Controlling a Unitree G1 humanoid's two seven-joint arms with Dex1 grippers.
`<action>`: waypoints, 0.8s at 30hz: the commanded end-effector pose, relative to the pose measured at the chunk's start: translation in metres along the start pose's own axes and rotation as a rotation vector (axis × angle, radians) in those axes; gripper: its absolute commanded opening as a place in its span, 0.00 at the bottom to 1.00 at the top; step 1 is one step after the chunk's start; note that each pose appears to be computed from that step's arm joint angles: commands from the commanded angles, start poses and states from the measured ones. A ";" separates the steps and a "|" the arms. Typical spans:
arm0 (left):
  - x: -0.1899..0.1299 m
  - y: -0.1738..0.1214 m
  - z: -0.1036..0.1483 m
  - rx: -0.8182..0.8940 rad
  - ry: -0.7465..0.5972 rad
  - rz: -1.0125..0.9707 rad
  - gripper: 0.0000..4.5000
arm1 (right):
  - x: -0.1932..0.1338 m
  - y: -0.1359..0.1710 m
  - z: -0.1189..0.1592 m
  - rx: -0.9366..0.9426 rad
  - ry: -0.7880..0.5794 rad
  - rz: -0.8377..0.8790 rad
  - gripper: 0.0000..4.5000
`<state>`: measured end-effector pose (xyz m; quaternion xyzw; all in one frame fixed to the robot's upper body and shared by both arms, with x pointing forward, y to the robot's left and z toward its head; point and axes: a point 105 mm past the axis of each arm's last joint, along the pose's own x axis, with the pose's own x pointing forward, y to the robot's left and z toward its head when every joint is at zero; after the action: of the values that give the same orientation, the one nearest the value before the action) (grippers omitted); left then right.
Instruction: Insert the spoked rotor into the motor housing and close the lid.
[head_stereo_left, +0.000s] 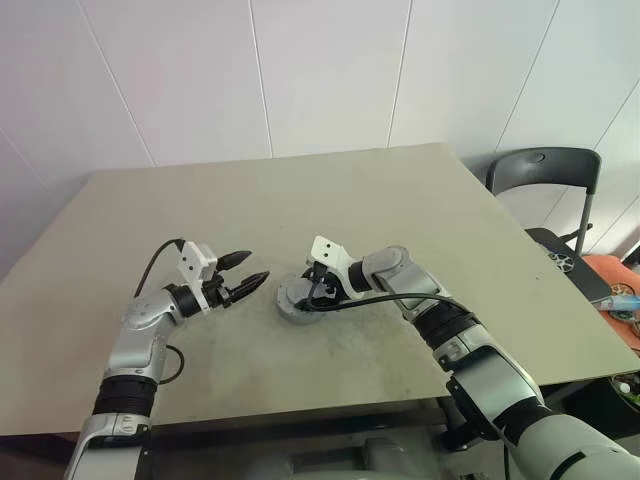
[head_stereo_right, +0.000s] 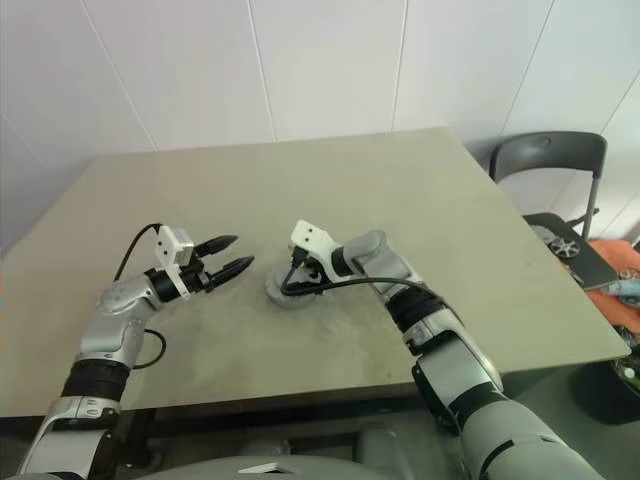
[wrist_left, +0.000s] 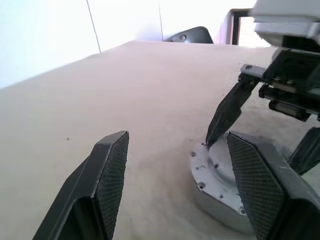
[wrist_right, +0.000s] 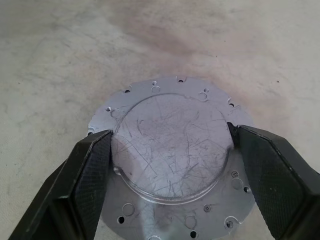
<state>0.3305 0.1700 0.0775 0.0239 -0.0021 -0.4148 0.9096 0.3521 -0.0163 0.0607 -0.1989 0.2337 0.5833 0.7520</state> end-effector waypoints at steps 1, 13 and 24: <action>0.014 -0.007 0.013 0.041 -0.018 -0.046 0.52 | -0.005 -0.010 -0.041 0.053 0.154 -0.073 0.81; 0.046 -0.030 0.028 0.016 -0.025 -0.081 0.01 | -0.005 -0.013 -0.038 0.046 0.149 -0.090 0.81; 0.043 -0.028 0.025 0.000 0.040 -0.056 0.01 | -0.005 -0.015 -0.040 0.053 0.148 -0.104 0.81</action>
<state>0.3337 0.1163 0.0875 0.0180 0.0374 -0.4459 0.8941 0.3539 -0.0181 0.0615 -0.2006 0.2330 0.5809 0.7537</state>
